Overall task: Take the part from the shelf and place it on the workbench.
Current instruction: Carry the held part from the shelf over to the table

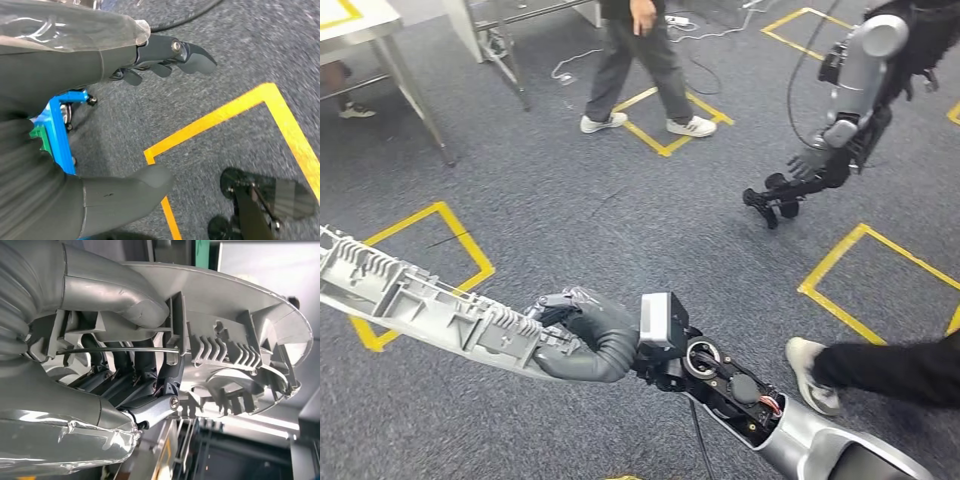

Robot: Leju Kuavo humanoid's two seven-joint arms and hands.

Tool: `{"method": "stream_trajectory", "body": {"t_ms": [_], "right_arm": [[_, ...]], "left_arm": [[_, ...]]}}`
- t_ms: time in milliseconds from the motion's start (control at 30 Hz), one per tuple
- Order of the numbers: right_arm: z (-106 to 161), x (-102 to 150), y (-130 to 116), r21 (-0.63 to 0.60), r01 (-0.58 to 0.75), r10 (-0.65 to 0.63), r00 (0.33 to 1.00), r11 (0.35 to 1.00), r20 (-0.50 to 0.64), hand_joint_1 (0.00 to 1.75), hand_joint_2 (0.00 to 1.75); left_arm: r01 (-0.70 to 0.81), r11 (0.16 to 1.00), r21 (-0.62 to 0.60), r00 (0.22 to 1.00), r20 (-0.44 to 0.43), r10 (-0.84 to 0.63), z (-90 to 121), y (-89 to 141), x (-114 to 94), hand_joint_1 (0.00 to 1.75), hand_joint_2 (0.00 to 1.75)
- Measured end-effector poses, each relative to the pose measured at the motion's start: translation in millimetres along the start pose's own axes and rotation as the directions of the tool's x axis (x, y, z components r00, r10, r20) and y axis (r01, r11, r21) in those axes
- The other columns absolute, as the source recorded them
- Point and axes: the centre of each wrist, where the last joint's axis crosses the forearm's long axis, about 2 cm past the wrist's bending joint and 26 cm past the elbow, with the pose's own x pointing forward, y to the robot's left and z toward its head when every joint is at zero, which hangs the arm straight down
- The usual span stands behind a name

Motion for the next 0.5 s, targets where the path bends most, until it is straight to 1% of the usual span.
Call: {"method": "stream_trajectory", "body": {"t_ms": [267, 500], "right_arm": [[0.0, -2.7, -0.1, 0.006, 0.017, -0.016, 1.0, 1.0, -0.003, 1.75, 1.75], [-7.6, -1.8, 0.7, 0.027, 0.015, -0.015, 1.0, 1.0, 0.009, 1.75, 1.75]], "left_arm": [[-0.012, 1.0, 0.017, 1.0, -0.003, 0.012, -0.4, 2.4, 0.4, 0.0, 1.75], [-0.021, 0.999, 0.026, 1.0, -0.013, 0.022, -0.2, 2.4, -2.9, 0.0, 1.75]]}}
